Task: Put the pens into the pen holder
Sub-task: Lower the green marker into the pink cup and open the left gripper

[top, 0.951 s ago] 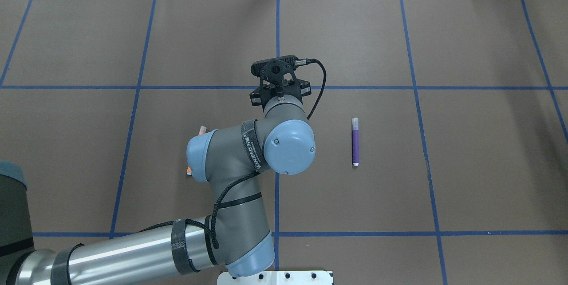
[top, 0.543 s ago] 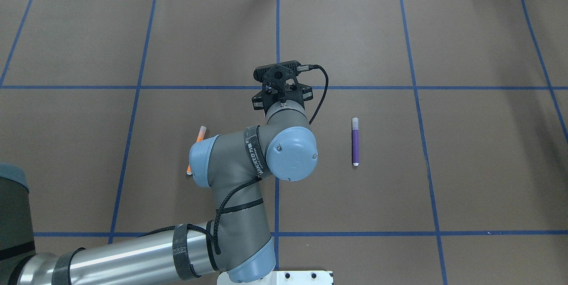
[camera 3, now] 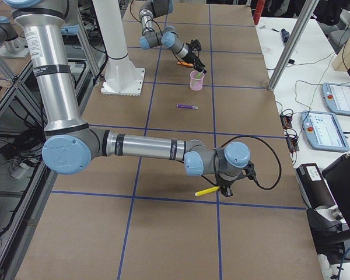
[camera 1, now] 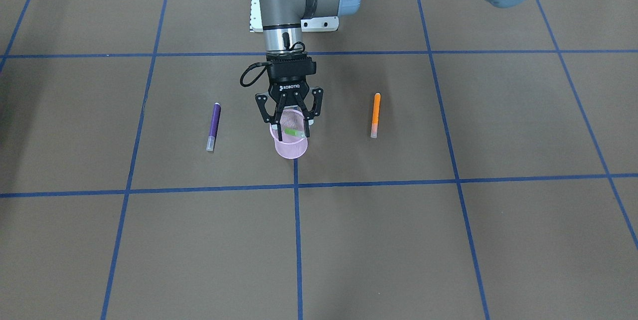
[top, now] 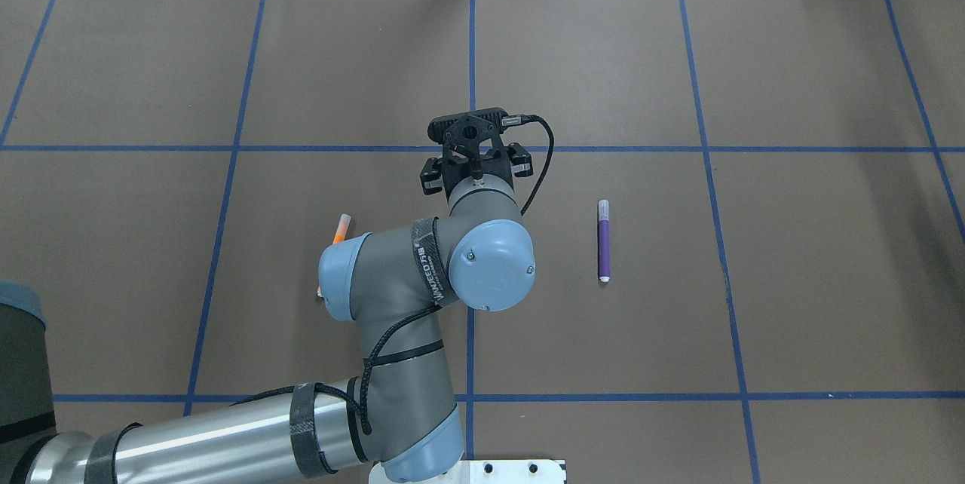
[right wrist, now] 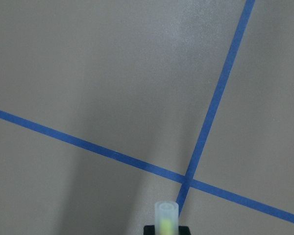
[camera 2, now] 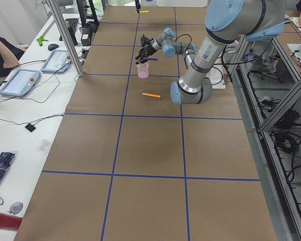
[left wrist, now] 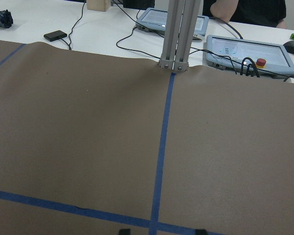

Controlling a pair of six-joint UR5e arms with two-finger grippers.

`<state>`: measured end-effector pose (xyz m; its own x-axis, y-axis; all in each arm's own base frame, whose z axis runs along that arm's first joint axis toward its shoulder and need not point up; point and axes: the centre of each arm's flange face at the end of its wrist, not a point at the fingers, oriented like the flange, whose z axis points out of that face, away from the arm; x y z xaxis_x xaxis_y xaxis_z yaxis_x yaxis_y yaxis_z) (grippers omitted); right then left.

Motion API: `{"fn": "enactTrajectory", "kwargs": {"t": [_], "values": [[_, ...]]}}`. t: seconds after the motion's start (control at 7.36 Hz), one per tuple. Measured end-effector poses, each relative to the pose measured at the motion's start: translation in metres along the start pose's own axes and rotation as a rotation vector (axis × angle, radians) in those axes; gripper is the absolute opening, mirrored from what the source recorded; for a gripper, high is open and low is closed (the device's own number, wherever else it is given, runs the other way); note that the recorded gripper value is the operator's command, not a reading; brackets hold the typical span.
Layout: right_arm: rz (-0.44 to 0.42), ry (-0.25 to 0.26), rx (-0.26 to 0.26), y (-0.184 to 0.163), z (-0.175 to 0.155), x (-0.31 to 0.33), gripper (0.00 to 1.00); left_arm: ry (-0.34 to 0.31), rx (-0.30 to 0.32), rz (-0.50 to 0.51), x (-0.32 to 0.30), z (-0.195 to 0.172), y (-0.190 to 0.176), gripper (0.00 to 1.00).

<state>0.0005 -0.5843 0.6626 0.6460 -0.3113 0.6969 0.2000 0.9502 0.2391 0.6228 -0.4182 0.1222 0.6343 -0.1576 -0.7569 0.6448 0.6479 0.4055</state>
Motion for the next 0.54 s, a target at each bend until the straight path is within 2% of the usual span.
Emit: {"fn": "enactTrajectory", "kwargs": {"t": [0.27,0.54], "values": [[0.015,-0.003,0.018,-0.014,-0.009,-0.008,0.0,0.035,-0.002,0.016,0.002,-0.018,-0.014,0.99],[0.074,-0.009,0.049,-0.024,-0.023,-0.022,0.0,0.087,-0.03,0.064,0.0,-0.04,-0.051,0.99]]}}
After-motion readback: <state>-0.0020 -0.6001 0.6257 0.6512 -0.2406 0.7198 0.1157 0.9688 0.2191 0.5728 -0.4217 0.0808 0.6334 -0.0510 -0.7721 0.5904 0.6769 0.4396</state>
